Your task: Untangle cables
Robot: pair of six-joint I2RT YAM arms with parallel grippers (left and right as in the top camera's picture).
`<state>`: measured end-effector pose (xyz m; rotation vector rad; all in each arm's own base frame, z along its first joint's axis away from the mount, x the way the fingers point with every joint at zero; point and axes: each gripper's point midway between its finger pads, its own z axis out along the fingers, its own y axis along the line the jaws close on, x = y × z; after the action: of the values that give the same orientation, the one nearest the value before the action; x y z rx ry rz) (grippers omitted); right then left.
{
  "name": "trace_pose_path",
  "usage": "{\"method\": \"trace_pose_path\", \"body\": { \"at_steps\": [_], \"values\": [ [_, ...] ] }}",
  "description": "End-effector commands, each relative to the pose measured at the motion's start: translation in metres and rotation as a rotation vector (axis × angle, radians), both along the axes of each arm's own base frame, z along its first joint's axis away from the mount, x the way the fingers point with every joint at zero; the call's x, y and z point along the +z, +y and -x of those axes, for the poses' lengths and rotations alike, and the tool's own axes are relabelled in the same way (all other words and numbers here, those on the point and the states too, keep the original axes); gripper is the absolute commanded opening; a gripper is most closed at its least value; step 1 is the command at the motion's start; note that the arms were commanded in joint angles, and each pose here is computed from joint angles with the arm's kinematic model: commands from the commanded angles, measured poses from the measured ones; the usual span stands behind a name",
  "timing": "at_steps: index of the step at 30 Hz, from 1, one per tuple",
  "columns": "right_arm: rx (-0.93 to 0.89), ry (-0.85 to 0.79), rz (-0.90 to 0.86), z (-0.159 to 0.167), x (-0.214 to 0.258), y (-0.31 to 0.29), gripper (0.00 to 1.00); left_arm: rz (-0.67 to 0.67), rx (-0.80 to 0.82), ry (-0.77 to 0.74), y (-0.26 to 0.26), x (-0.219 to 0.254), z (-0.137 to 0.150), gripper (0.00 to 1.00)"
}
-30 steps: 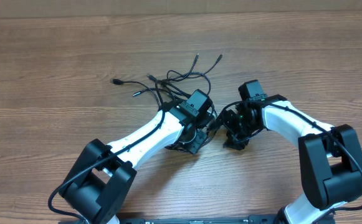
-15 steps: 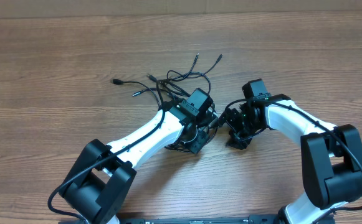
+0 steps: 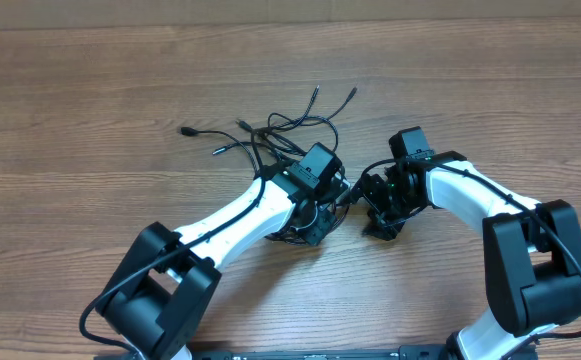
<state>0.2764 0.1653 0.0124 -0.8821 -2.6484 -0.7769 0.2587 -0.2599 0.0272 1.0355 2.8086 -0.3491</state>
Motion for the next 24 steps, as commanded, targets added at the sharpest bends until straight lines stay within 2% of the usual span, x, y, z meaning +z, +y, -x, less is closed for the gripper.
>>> {"method": "trace_pose_path", "body": {
  "at_steps": [1, 6, 7, 9, 10, 16, 24],
  "values": [
    [-0.009, 0.004, 0.045, 0.002, -0.007, -0.008, 0.75, -0.037, -0.013, 0.012, 0.005, -0.013, 0.003, 0.33],
    [-0.009, 0.004, 0.045, 0.001, -0.007, -0.008, 0.76, -0.039, -0.014, 0.015, 0.005, -0.015, 0.003, 0.30],
    [-0.010, 0.004, 0.046, 0.001, -0.007, -0.008, 0.76, -0.038, -0.014, 0.015, 0.005, -0.015, 0.003, 0.25],
    [-0.009, 0.004, 0.045, 0.001, -0.007, -0.008, 0.75, -0.036, -0.015, 0.016, 0.005, -0.014, 0.003, 0.09],
    [-0.009, 0.004, 0.045, 0.002, -0.007, -0.008, 0.76, -0.035, -0.015, 0.015, 0.005, -0.014, 0.003, 0.04],
    [0.011, -0.001, 0.004, 0.002, -0.003, -0.002, 0.76, -0.045, -0.004, -0.030, 0.004, 0.005, -0.012, 0.04],
    [0.045, -0.010, -0.092, 0.004, 0.006, 0.011, 0.74, -0.024, 0.023, -0.092, -0.002, 0.068, -0.037, 0.04]
  ]
}}
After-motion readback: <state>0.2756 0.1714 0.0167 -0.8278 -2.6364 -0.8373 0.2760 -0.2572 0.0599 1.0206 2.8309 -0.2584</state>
